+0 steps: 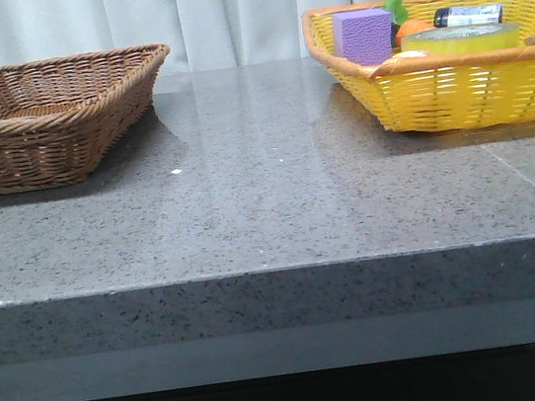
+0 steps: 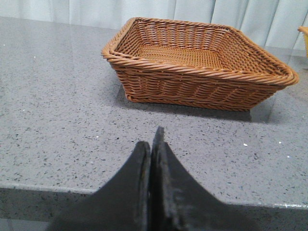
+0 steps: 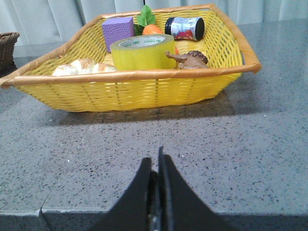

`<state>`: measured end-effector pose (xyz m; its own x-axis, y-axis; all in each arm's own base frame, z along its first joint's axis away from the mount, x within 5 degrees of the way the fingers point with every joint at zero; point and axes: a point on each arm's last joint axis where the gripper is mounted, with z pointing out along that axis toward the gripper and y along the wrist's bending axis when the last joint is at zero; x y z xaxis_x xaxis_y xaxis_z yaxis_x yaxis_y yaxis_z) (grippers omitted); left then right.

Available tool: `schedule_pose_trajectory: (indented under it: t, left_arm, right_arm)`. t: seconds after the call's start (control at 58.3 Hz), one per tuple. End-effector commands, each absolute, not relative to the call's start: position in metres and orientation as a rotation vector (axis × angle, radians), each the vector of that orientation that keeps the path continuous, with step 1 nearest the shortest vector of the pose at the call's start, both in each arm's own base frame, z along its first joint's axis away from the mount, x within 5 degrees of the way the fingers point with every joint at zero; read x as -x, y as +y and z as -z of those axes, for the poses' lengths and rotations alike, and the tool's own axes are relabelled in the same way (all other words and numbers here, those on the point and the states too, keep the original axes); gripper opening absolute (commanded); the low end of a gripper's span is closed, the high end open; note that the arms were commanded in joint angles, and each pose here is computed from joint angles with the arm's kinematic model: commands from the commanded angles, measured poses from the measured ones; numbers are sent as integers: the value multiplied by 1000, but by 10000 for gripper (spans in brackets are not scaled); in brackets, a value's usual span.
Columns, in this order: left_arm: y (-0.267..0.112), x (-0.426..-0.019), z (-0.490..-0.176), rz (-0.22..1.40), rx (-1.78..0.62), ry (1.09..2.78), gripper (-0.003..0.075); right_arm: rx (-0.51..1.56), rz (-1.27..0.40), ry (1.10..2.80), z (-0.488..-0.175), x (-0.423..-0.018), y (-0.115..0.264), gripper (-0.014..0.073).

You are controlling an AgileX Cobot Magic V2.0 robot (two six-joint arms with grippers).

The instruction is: Transfer tape with both arms

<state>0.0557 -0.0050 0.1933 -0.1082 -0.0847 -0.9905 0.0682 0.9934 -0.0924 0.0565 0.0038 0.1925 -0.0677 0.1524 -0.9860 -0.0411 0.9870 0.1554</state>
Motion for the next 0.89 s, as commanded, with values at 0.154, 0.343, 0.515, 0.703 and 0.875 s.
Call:
schedule_pose_trajectory:
  t: [0.154, 0.343, 0.515, 0.703, 0.875]
  left_arm:
    - [-4, -56, -189, 132, 28, 1607, -20]
    - [-4, -56, -189, 132, 28, 1607, -20]
    - [-4, -56, -189, 132, 28, 1607, -20]
    - [-4, -56, -189, 132, 28, 1607, -20]
    - [-4, -56, -191, 134, 31, 1583, -20]
  right_arm:
    - [-83, -139, 1509, -209, -53, 2, -68]
    - [-83, -139, 1509, -209, -53, 2, -68]
    - [-83, -139, 1509, -209, -53, 2, -68]
    - [-83, -139, 1508, -209, -53, 2, -68]
    - [-84, -138, 1499, -210, -53, 2, -68]
